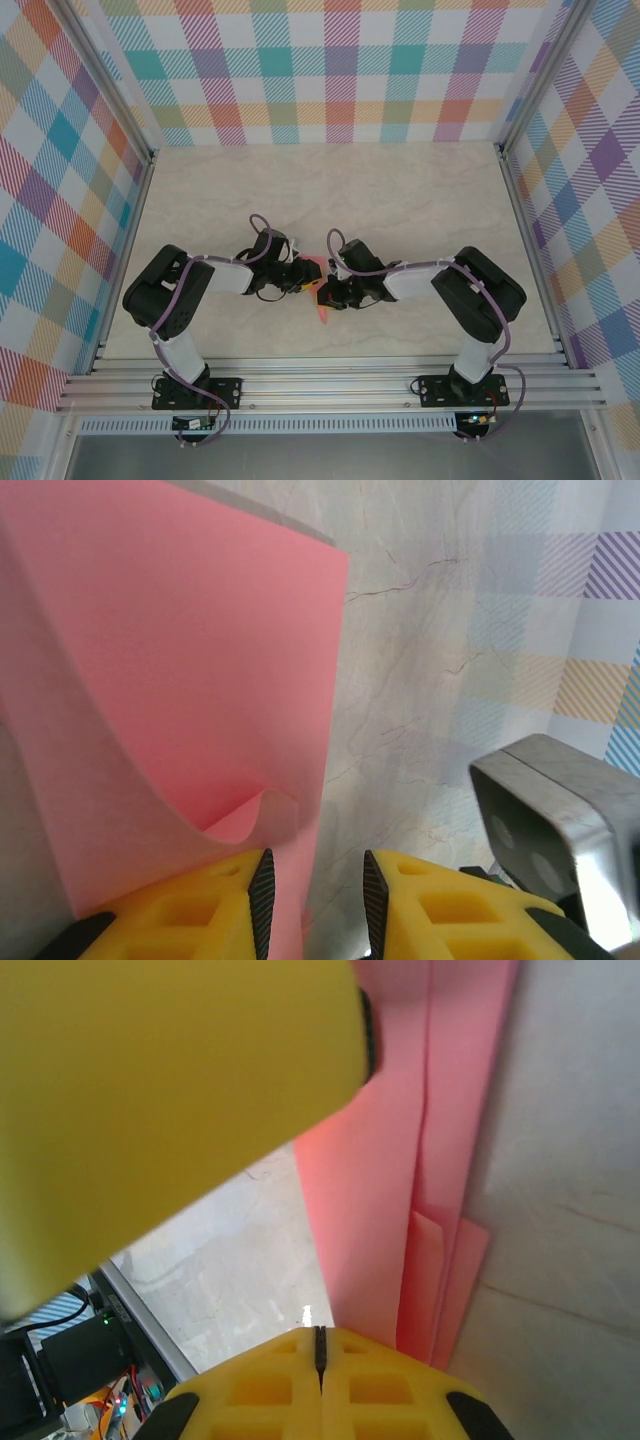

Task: Fold a paper plane with a square sheet of paper (pick it up from the middle)
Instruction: Fold the wing for the fifth time at the center of the table.

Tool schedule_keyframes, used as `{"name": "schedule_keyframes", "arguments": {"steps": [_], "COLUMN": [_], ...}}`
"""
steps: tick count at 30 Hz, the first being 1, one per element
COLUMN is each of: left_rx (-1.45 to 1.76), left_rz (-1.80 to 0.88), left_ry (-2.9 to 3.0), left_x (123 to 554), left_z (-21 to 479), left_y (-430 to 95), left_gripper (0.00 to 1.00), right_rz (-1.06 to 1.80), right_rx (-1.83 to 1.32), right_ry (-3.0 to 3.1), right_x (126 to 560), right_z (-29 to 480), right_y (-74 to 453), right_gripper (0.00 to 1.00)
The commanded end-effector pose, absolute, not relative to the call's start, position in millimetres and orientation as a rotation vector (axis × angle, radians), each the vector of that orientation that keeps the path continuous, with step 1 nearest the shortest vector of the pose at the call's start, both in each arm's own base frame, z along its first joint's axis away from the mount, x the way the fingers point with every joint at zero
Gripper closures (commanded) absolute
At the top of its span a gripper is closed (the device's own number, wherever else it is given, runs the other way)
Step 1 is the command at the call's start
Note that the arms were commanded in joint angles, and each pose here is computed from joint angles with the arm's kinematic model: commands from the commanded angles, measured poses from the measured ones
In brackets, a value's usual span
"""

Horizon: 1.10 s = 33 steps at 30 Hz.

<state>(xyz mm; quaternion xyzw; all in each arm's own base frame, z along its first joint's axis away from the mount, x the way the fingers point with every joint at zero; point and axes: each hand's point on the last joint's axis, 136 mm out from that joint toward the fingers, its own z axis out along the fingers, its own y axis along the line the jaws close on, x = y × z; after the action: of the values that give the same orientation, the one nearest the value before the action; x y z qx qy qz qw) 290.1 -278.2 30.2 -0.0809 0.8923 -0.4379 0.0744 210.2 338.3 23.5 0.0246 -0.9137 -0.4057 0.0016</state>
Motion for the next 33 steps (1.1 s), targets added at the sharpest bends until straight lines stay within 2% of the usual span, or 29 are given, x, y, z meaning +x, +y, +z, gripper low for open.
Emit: {"name": "schedule_keyframes", "arguments": {"steps": [1,6,11,26,33], "left_rx": [-0.311,-0.296,-0.264,-0.207,-0.210], "left_rz": [-1.223,-1.196,-1.180,-1.231,-1.232], "left_ry": [2.796,2.773,2.753,2.690,2.692], "left_x": [276.1,289.6,307.2,350.7,365.1], "left_z": [3.4,9.9,14.0,27.6,19.2], "left_y": [-270.0,-268.5,-266.2,-249.9,-241.7], "left_gripper": [0.68,0.68,0.68,0.66,0.66], "right_rz": [-1.204,-0.961,-0.821,-0.800,-0.824], "right_rx": [0.052,0.040,0.094,0.211,0.251], "right_ry": [-2.820,-2.820,-2.786,-2.753,-2.724], "right_x": [195.5,169.8,158.5,159.8,158.2], "right_z": [-0.6,-34.0,-46.5,-38.6,-35.0], "right_y": [328.7,297.2,285.7,275.5,274.0], "right_gripper": [0.99,1.00,1.00,1.00,1.00]}}
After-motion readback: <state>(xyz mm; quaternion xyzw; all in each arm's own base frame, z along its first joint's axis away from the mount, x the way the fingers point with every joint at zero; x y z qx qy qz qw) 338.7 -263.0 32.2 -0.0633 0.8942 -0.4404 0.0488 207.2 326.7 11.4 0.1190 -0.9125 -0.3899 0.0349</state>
